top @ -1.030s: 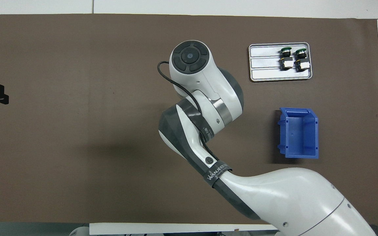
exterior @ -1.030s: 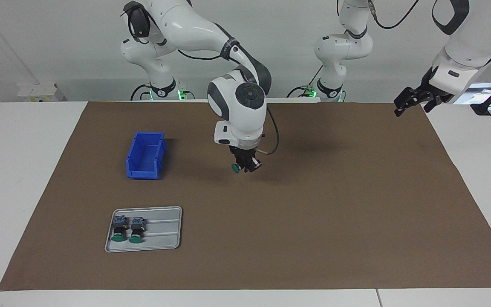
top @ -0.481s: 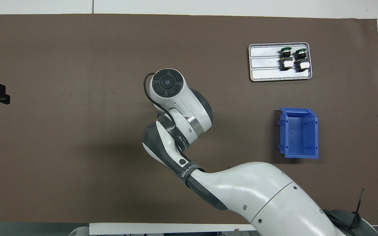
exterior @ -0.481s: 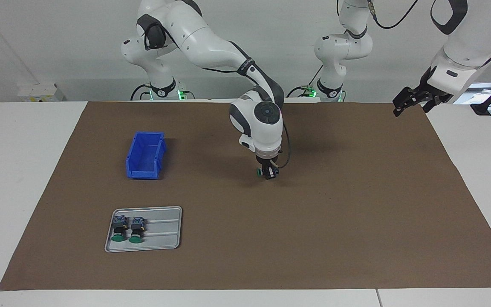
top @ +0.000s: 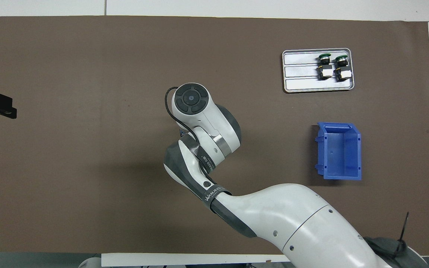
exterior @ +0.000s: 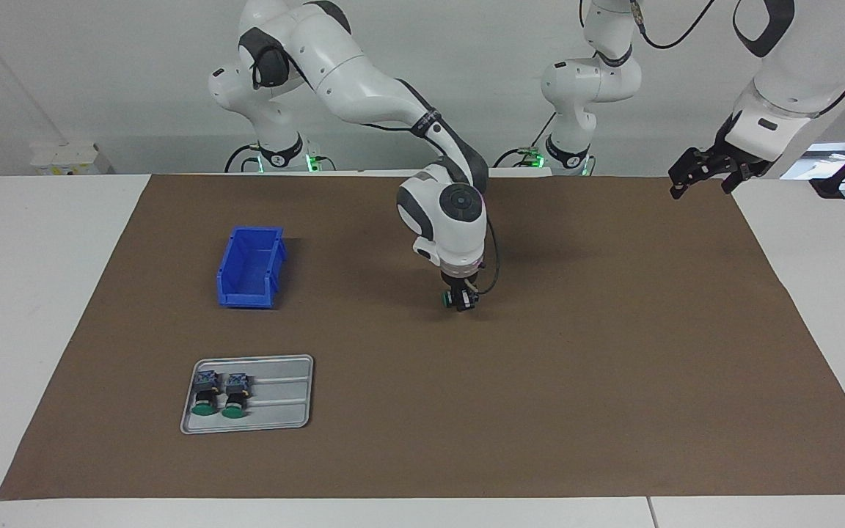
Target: Place and press button with both arms
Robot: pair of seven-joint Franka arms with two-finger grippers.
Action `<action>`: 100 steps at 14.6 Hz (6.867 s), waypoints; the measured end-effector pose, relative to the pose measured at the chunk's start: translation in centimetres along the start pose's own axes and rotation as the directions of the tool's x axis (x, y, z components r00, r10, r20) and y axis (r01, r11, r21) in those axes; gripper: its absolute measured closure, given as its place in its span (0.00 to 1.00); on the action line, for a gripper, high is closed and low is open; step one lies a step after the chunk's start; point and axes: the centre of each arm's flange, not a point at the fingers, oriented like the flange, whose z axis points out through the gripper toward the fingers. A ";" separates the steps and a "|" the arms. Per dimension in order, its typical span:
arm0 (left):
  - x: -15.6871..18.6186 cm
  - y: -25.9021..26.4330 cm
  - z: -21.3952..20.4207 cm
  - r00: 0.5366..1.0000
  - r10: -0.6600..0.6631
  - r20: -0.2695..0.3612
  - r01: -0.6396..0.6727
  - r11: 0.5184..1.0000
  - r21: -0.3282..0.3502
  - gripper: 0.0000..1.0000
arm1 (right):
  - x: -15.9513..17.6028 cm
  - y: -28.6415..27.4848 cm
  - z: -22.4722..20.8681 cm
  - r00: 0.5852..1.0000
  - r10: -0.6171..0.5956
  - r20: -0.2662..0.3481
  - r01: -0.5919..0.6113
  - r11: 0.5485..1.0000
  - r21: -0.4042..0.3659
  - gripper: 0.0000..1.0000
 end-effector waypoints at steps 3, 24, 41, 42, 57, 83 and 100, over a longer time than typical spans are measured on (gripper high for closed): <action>0.0 0.0 0.0 1.000 0.001 -0.001 -0.001 1.000 0.000 0.00 | 0.0 -0.2 -0.6 1.000 -0.026 0.004 0.026 1.000 0.012 0.20; -2.4 6.3 5.6 0.876 -0.481 0.011 0.481 0.876 0.020 0.00 | 39.2 8.1 -36.0 0.702 -0.712 0.005 0.712 0.702 -0.032 0.00; -0.7 28.5 19.0 0.321 -0.945 0.061 0.945 0.316 -0.079 0.00 | 43.5 12.1 -36.1 0.334 -0.939 0.078 0.941 0.327 -0.087 0.00; -0.7 29.7 20.2 0.295 -0.953 0.065 0.954 0.290 -0.081 0.00 | 43.6 12.1 -36.1 0.329 -0.941 0.077 0.942 0.321 -0.093 0.00; -0.2 38.7 30.1 0.116 -0.992 0.052 0.993 0.116 -0.003 0.00 | 44.8 12.7 -36.0 0.262 -0.961 0.087 0.963 0.254 -0.091 0.00; 0.1 39.1 31.4 0.056 -0.997 0.061 0.998 0.055 -0.015 0.68 | 44.7 12.7 -35.9 0.261 -0.961 0.089 0.963 0.254 -0.091 0.00; 2.6 30.6 24.8 0.120 -0.931 0.346 0.992 0.125 -0.009 0.68 | 44.7 12.7 -35.9 0.261 -0.961 0.089 0.963 0.254 -0.091 0.00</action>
